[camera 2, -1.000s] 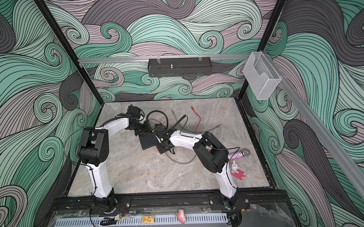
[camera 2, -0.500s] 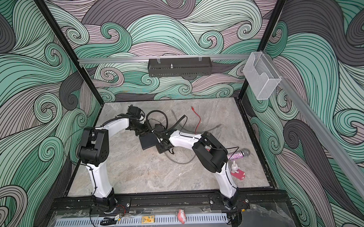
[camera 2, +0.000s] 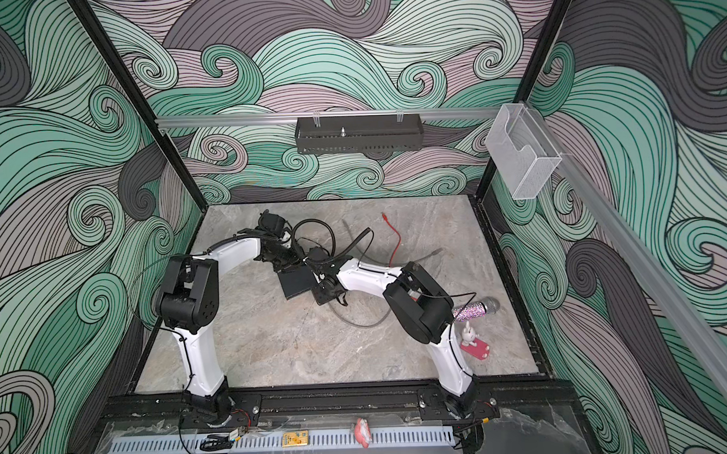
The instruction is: Insert the plug into the switch port
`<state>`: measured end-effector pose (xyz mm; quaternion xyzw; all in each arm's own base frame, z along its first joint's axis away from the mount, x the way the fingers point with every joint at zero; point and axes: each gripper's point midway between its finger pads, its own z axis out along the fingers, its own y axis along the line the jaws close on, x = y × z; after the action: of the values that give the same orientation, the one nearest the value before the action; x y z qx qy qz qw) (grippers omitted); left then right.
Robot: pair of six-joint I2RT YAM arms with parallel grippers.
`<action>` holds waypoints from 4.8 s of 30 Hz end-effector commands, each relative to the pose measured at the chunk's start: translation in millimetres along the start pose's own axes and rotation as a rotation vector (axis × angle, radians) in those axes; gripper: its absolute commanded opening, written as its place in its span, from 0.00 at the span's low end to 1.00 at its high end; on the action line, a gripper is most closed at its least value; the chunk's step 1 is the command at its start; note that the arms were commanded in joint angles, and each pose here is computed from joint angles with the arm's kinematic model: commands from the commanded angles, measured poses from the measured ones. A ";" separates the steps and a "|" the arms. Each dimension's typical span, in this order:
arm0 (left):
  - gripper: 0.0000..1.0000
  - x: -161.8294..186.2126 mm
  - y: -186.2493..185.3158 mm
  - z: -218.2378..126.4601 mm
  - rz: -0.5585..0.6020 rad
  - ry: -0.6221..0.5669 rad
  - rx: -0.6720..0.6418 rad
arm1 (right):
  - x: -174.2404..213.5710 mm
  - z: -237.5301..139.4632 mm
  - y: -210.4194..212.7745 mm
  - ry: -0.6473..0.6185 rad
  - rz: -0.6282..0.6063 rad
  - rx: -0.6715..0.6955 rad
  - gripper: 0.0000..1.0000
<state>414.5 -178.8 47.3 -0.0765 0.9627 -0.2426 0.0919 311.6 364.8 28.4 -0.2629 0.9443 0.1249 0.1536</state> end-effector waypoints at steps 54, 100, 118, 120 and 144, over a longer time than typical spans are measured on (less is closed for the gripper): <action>0.63 -37.5 43.9 -1.4 0.494 0.232 -0.081 | -13.7 2.6 20.5 -0.077 -0.017 -0.137 0.09; 0.56 -12.3 30.1 25.7 0.521 0.309 -0.004 | -49.7 19.5 8.5 -0.119 -0.014 -0.085 0.09; 0.54 -10.4 27.2 26.6 0.536 0.308 -0.005 | -58.5 2.5 -6.5 -0.132 0.005 -0.081 0.09; 0.54 -10.1 26.2 26.9 0.540 0.310 -0.004 | -61.1 2.2 -3.3 -0.135 0.005 -0.091 0.09; 0.53 -8.2 16.7 29.2 0.560 0.319 0.010 | -75.2 -2.6 -1.0 -0.153 -0.046 -0.072 0.09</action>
<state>450.7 -158.6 30.1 0.2165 0.9517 -0.2108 0.0547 341.8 380.3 31.6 -0.2810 0.9342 0.1580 0.1525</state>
